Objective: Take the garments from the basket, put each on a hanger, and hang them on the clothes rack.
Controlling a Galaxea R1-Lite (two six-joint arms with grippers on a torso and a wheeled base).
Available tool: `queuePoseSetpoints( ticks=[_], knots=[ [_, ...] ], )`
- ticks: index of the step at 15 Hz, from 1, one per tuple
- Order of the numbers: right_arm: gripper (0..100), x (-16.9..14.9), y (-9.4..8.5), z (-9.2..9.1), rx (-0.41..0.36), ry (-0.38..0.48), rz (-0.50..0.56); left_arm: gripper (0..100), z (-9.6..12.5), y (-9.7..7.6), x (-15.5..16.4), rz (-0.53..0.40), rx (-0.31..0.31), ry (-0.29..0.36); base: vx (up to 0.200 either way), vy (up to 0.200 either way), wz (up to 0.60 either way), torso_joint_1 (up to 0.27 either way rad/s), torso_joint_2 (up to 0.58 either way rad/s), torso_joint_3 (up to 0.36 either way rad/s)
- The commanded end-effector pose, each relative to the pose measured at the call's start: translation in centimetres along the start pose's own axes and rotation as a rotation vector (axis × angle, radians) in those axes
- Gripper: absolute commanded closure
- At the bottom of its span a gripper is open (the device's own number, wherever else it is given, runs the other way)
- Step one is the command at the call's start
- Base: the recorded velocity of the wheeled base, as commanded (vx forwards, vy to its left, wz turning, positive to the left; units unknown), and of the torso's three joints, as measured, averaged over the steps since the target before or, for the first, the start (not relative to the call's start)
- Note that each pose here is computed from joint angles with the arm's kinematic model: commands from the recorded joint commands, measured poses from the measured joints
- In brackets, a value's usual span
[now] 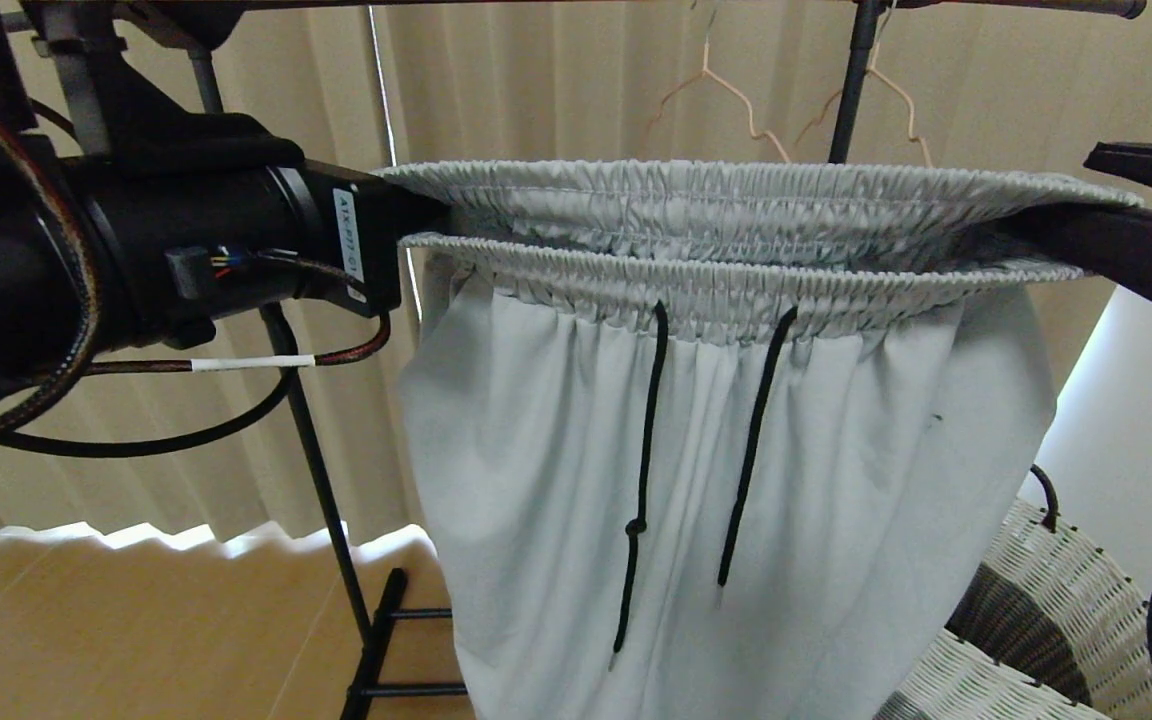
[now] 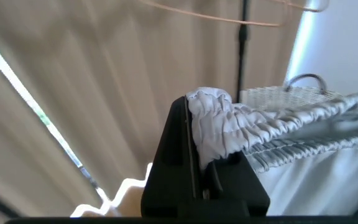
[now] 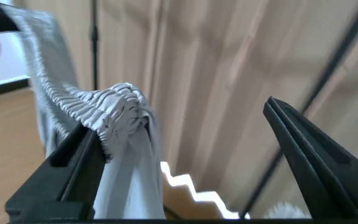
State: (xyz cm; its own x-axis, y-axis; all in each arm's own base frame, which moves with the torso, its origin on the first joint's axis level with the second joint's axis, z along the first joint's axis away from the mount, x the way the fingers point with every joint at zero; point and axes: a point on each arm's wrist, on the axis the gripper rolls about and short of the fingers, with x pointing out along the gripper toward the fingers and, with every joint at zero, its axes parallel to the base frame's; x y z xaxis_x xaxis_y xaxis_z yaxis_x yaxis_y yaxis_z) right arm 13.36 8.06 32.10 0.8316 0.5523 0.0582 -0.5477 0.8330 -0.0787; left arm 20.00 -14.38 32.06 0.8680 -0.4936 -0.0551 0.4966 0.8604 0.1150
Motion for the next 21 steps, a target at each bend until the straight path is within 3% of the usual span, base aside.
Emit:
queuePoseSetpoints(
  ticks=[1,7,9,12,14,15,18,21],
  knots=[
    [0,-0.3,0.2,-0.6,-0.003,-0.01,0.044,100,0.0,0.1,0.1,0.023,0.0,0.001,0.0,0.0,0.0,0.0,0.0,0.0],
    [0,-0.6,0.4,-0.7,-0.003,-0.032,0.14,100,-0.1,1.1,0.1,0.097,0.028,0.007,0.0,0.0,0.0,0.0,0.0,0.0],
    [0,-0.5,0.5,-0.3,-0.014,-0.113,0.202,100,0.1,1.3,-0.2,0.143,0.034,0.008,0.0,0.0,0.0,0.0,0.0,0.0],
    [0,-0.6,0.5,-0.2,-0.019,-0.124,0.226,100,-0.5,1.2,-0.6,0.141,0.038,0.024,0.0,0.0,0.0,0.0,0.0,0.0],
    [0,-0.6,-0.5,-0.7,-0.021,-0.054,0.119,100,-0.7,2.7,-2.3,0.2,0.105,0.052,0.0,0.0,0.0,0.0,0.0,0.0],
    [0,-0.9,-1.6,-1.4,-0.022,0.03,-0.018,100,-1.0,3.6,-3.4,0.23,0.16,0.082,0.0,0.0,0.0,0.0,0.0,0.0],
    [0,-1.4,-2.6,-2.5,-0.041,0.154,-0.232,100,-1.7,5.1,-4.6,0.298,0.165,0.113,0.0,0.0,0.0,0.0,0.0,0.0],
    [0,-2.4,-3.7,-3.1,-0.109,0.223,-0.396,100,-3.6,5.8,-6.3,0.296,0.157,0.158,0.0,0.0,0.0,0.0,0.0,0.0]
  ],
)
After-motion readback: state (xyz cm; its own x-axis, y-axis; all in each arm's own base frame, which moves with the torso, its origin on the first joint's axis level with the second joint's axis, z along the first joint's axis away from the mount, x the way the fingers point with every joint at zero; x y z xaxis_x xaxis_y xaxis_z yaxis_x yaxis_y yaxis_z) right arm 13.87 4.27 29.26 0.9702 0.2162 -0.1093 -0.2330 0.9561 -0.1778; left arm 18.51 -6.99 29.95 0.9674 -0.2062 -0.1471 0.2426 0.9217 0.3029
